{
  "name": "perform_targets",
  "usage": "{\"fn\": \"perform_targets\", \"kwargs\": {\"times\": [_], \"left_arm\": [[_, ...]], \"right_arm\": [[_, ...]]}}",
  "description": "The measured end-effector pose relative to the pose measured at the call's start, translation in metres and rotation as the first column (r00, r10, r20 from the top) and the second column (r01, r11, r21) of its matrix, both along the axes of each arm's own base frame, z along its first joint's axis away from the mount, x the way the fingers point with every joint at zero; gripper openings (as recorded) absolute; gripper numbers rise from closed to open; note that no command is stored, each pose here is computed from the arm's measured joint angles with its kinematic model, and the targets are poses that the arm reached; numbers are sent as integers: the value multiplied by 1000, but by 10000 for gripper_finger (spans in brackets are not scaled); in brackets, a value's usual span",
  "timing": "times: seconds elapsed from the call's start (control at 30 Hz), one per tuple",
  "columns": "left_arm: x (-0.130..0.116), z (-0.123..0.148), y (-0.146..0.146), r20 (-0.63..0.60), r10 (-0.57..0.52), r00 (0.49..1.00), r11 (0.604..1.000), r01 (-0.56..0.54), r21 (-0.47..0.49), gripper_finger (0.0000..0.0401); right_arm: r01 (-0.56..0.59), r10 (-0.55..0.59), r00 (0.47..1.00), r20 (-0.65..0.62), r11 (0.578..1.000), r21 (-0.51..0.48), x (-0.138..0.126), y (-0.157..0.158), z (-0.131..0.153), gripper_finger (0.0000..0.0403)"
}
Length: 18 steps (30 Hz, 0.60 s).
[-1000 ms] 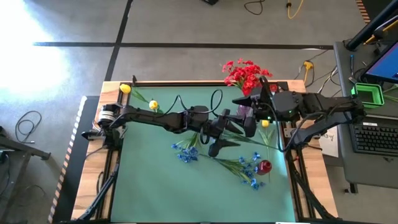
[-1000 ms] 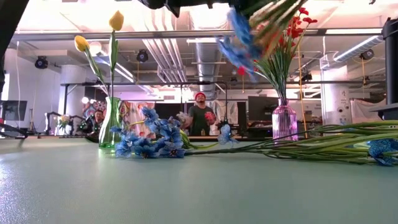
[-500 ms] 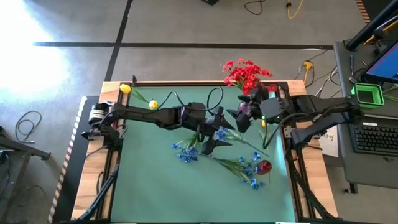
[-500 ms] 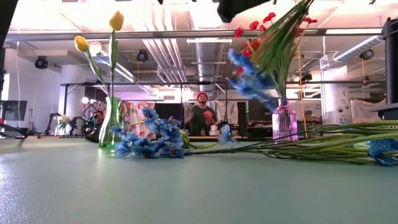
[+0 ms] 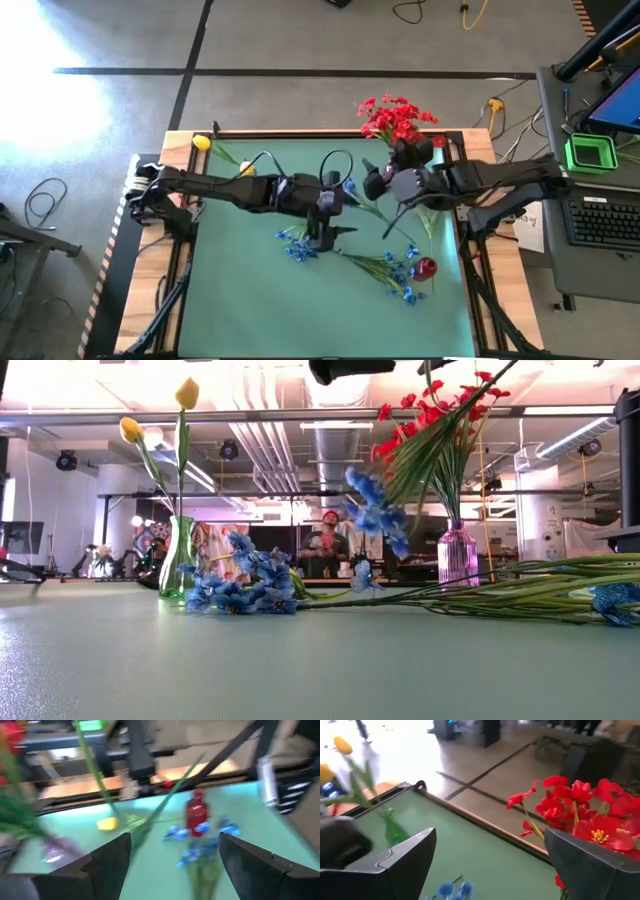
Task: Sort flowers into vase by color
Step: Put the blue flower into the red vase
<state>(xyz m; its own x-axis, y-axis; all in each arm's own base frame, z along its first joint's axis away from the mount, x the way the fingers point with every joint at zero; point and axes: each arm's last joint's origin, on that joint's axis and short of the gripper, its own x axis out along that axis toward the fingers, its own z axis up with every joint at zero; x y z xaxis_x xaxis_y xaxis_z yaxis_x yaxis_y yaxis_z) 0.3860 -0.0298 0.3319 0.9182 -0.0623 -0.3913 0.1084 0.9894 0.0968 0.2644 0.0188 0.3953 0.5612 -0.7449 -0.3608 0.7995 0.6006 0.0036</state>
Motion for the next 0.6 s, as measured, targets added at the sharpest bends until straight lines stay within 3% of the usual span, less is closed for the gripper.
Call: {"fn": "perform_targets", "kwargs": {"times": [0.2, 0.3, 0.6], "left_arm": [[-1, 5, -23, 70, 86, 994, 987, -94, 128, 286], [-2, 1, -33, 123, 89, 988, 979, -110, 173, 286], [-8, -29, -47, 342, 87, 936, 947, -184, 264, 286]], "right_arm": [[174, -171, 985, 36, 980, -101, 14, -1, -11, 364], [261, -249, 961, 120, 961, -96, 17, -1, -14, 364], [293, -281, 939, 197, 956, -33, 24, 0, -19, 364]]}}
